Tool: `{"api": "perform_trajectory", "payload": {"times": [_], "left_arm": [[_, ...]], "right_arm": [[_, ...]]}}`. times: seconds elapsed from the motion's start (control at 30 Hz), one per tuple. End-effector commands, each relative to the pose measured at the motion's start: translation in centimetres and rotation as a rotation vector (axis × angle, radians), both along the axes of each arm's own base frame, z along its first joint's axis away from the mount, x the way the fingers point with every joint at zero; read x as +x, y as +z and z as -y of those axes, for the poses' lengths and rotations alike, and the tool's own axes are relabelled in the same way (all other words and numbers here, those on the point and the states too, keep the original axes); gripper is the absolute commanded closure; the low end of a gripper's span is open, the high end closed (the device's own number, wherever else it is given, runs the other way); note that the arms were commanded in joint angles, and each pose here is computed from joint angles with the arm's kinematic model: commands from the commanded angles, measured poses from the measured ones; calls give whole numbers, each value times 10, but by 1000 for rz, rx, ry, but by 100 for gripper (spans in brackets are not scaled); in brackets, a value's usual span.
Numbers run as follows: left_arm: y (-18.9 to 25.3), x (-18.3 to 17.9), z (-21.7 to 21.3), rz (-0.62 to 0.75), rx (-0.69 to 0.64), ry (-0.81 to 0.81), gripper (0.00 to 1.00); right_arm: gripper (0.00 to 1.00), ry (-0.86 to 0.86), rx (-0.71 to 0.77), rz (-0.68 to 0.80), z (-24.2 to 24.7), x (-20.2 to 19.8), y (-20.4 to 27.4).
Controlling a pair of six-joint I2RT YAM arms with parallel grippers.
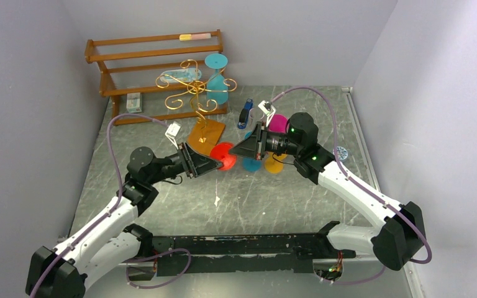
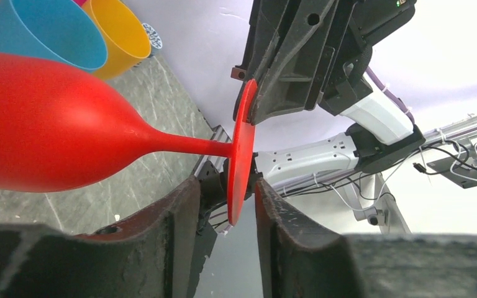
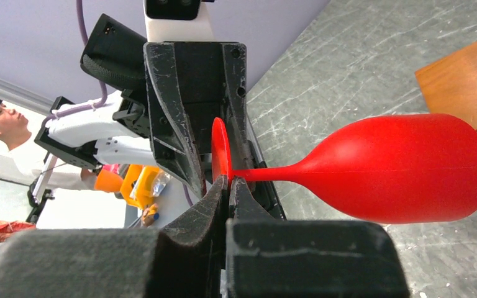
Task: Take the wine glass off the wine glass rack
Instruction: Place the wine glass at the center of the board.
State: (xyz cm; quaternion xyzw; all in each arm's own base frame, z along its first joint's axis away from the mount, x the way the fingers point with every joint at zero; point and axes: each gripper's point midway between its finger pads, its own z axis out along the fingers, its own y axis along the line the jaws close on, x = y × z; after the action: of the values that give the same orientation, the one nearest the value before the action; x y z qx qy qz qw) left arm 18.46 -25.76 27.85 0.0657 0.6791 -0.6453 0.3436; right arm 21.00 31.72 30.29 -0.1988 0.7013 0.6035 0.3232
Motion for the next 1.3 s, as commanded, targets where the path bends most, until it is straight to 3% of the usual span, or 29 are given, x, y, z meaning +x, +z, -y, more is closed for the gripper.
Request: {"api": "perform_trajectory", "payload": {"times": [0.0,0.23,0.5,0.63,1.0,1.27], "left_arm": [[8,-5,4,44,-31,-13,60],[12,-8,9,41,-54,-32,71],[12,-5,10,44,-35,-22,93],[11,-5,10,49,-21,-26,95],[9,-4,11,93,39,-31,95],[16,-4,2,291,186,-20,95]], "right_arm": [[100,-7,27,35,3,-3,10],[100,10,29,27,-1,-1,10],[100,13,28,24,-2,-1,10],[99,5,35,32,0,-2,11],[56,-143,26,108,15,11,28],[32,-533,3,140,63,46,37]]}}
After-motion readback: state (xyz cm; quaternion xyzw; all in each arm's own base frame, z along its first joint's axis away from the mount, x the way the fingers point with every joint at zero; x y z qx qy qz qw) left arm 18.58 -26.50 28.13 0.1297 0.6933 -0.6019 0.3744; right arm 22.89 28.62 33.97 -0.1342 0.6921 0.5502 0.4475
